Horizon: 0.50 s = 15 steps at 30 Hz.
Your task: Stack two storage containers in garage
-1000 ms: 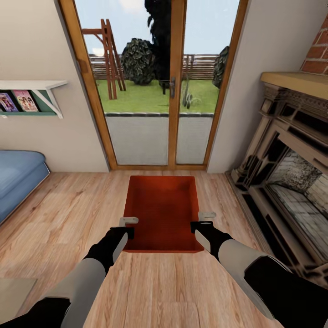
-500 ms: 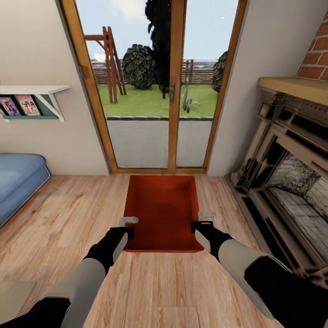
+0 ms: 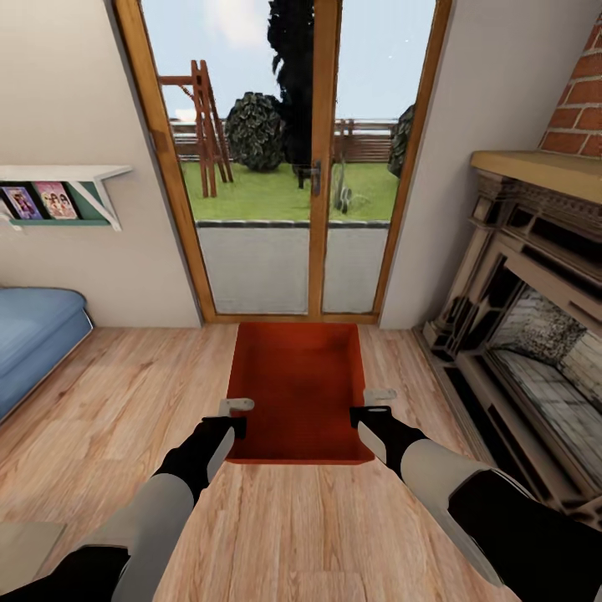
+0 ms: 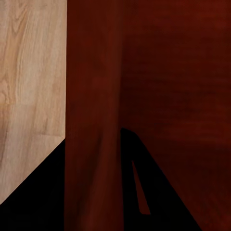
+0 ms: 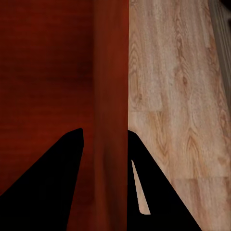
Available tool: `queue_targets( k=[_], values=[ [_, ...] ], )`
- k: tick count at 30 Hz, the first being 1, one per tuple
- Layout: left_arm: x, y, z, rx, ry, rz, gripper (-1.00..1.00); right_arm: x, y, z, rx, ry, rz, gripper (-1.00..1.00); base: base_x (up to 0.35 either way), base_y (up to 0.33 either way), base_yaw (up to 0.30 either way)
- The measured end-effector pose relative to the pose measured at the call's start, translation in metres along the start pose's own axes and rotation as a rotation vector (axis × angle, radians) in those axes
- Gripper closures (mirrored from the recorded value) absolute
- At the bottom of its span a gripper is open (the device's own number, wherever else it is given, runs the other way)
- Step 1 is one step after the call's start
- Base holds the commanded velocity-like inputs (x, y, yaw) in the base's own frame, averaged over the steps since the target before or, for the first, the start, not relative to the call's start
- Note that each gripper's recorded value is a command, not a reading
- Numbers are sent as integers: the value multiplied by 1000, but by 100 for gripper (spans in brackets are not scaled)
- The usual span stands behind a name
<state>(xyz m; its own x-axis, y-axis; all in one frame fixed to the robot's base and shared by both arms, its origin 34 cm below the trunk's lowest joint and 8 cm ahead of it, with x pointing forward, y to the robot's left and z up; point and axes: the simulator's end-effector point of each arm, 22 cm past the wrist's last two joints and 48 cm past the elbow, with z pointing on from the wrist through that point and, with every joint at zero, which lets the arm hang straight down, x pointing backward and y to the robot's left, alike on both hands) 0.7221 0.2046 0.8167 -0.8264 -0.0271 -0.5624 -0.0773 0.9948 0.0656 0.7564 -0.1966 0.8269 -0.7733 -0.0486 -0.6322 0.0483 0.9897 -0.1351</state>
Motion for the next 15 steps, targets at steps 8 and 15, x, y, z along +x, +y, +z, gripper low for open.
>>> queue_targets(
  k=[8, 15],
  values=[
    [-8, 0, -5, 0, -20, -2, 100, -9, -1, -5, 1, -20, 3, 100, 0, 0, 0],
    [-12, 1, -10, 0, -24, -2, 100, -12, -2, -9, 1, -23, 4, 100, 0, 0, 0]
  ],
)
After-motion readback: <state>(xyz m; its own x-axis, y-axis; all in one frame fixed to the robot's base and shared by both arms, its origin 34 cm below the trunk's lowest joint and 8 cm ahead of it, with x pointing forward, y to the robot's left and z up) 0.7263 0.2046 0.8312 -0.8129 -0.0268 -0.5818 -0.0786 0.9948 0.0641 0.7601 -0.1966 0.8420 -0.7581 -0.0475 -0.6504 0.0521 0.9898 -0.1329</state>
